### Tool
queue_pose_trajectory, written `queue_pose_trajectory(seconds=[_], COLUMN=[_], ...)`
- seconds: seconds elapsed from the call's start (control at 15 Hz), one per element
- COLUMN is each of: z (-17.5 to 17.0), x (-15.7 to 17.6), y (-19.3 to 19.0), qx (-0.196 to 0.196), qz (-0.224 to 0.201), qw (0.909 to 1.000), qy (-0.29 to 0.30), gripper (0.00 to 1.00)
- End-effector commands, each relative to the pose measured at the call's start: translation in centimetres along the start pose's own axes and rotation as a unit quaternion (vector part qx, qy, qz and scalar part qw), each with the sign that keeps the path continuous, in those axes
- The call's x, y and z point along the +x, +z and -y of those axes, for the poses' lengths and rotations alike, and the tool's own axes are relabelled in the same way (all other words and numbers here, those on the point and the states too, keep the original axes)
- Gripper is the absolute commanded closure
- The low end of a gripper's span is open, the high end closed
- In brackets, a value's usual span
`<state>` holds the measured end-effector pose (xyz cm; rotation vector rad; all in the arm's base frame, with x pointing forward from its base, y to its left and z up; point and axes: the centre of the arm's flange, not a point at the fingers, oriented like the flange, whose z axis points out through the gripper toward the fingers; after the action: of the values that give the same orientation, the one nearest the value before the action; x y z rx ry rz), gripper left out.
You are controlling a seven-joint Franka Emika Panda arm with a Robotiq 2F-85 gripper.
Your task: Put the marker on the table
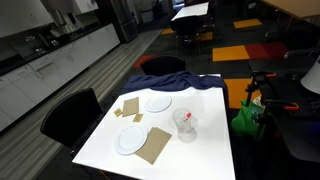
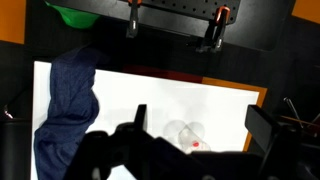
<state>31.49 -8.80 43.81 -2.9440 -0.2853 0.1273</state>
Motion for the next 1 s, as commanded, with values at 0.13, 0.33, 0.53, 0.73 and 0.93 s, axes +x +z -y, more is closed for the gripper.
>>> queue_pose_trajectory(seconds=[0.13,0.33,0.53,0.73,0.93], z=[5.4,8.7,11.4,13.4,15.2], x=[4.0,6.2,8.5,10.9,13.5], y=[-0.1,0.3,1.3,2.7,4.3], qx=[-0.051,-0.081,-0.100,-0.104,-0.101], qz=[-0.020,-0.029,-0.042,-0.055,-0.062], qw=[0.9985,0.9962,0.9941,0.9928,0.9918], qy=[-0.002,0.000,0.008,0.024,0.048], gripper=[0.00,0.00,0.00,0.00,0.00])
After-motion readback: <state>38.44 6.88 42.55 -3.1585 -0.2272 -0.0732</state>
